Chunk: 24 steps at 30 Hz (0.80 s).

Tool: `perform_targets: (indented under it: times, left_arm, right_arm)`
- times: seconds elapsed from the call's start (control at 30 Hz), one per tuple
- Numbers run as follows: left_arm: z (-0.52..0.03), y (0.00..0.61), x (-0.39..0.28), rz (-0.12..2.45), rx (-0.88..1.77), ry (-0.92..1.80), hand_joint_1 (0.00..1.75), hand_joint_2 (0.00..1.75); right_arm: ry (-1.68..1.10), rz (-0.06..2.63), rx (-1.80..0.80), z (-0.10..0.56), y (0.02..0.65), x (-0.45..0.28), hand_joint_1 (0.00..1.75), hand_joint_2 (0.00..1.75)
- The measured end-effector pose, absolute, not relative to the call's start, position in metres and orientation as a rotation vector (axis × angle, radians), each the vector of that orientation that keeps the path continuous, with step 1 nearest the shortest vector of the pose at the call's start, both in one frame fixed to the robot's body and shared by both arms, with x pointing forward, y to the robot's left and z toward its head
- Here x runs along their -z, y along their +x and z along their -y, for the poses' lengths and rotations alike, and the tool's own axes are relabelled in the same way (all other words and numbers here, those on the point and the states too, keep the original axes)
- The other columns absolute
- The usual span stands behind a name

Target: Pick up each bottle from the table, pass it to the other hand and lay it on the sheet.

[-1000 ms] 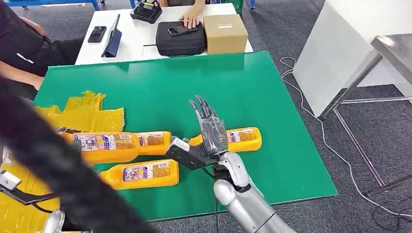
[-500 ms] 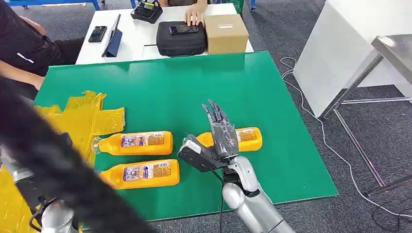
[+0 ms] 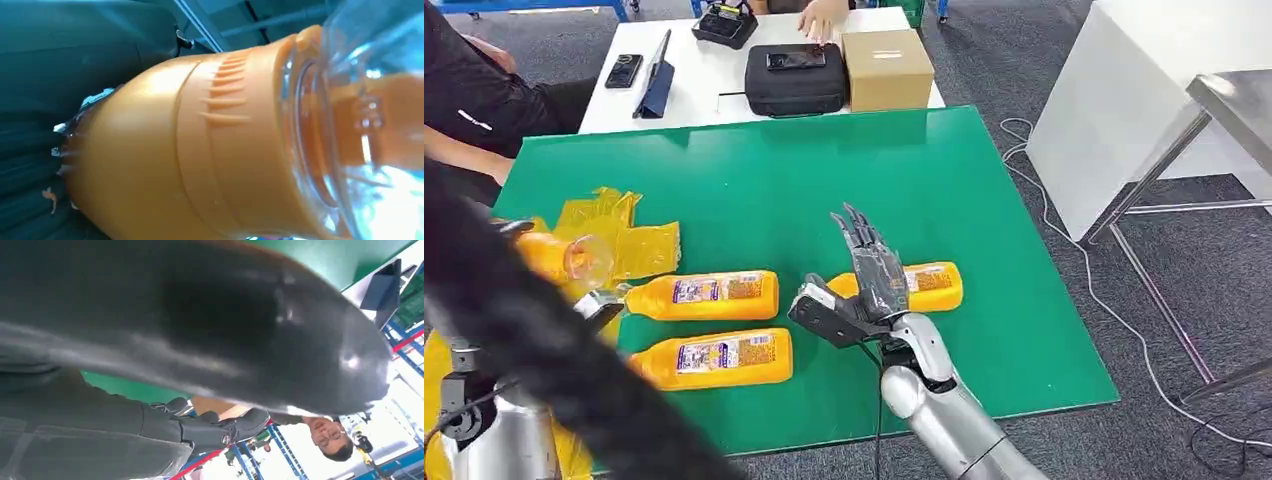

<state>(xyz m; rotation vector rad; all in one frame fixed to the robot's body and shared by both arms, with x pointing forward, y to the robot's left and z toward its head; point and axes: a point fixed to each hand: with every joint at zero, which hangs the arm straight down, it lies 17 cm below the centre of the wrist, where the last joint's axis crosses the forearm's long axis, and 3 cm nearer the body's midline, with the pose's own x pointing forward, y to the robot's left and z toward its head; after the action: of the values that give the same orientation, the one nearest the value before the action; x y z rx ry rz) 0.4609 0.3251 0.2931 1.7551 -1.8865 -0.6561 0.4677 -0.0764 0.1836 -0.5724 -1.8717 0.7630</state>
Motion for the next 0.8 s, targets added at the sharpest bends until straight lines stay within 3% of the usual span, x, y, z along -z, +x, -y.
perform_targets:
  times: [0.3,0.8]
  left_arm:
    - [-0.323,0.494,-0.255,1.673,0.612,1.681,1.75,1.75]
    - [-0.283,0.523,-0.151,1.524,0.990,1.545,1.75,1.75]
  right_arm:
    - [-0.564,1.849,-0.779,0.074,0.468,-0.177,0.00,0.00]
    - [-0.519,1.824,-0.805,0.065,0.463,-0.167,0.00,0.00]
